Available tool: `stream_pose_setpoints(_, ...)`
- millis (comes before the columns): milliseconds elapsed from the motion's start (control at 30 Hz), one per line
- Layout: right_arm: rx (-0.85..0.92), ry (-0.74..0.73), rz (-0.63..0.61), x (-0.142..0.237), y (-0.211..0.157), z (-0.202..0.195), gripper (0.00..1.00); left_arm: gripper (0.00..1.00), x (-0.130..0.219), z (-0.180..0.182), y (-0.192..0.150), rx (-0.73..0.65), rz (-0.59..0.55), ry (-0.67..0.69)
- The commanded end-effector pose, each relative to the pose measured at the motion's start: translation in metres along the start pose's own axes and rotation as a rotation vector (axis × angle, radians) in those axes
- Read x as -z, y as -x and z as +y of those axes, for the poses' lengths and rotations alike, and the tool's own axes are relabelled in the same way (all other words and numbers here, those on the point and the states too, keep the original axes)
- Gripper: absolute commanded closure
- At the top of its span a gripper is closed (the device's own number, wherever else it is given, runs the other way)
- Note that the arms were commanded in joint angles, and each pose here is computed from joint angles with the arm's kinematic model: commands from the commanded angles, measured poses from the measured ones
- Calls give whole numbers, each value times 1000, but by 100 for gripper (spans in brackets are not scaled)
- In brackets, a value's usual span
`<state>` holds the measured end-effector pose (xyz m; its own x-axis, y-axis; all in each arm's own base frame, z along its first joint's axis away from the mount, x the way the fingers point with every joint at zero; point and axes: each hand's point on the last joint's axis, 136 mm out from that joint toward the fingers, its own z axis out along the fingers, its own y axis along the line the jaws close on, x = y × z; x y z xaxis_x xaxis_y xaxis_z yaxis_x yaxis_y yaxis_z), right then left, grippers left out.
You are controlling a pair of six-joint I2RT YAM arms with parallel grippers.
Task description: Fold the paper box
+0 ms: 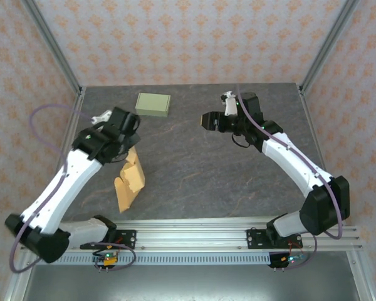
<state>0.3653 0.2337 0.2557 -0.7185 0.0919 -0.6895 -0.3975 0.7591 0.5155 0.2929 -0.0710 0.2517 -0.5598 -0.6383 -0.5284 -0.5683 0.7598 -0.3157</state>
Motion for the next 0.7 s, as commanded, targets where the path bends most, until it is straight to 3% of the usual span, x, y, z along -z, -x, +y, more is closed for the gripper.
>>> stream_pose_setpoints(0,-5,-110,-27,12,-2,-19,32,100,-29,-33,-5,67,1,-8)
stream_pose_setpoints(100,-7,-96,-38,21,-8,-16,31,88,-53,-77,-24,41,88,-25)
stream_pose_setpoints(333,-149,-159,-41,24,-33,-37,30,75,-99,-162,-69,-15,300,-136)
stream_pose_setpoints(500,-351,-70,50,-12,-72,-43,30,62,-97,-171,-64,-59,302,-175)
stream_pose_setpoints(533,-390,-64,62,-18,-78,-45,29,54,-96,-169,-59,-61,296,-179)
stream_pose_setpoints(567,-422,-53,77,-25,-84,-45,29,53,-95,-166,-53,-64,287,-191)
stream_pose_setpoints(667,-516,-132,128,-45,-105,-45,29,50,-93,-143,-29,-58,246,-198)
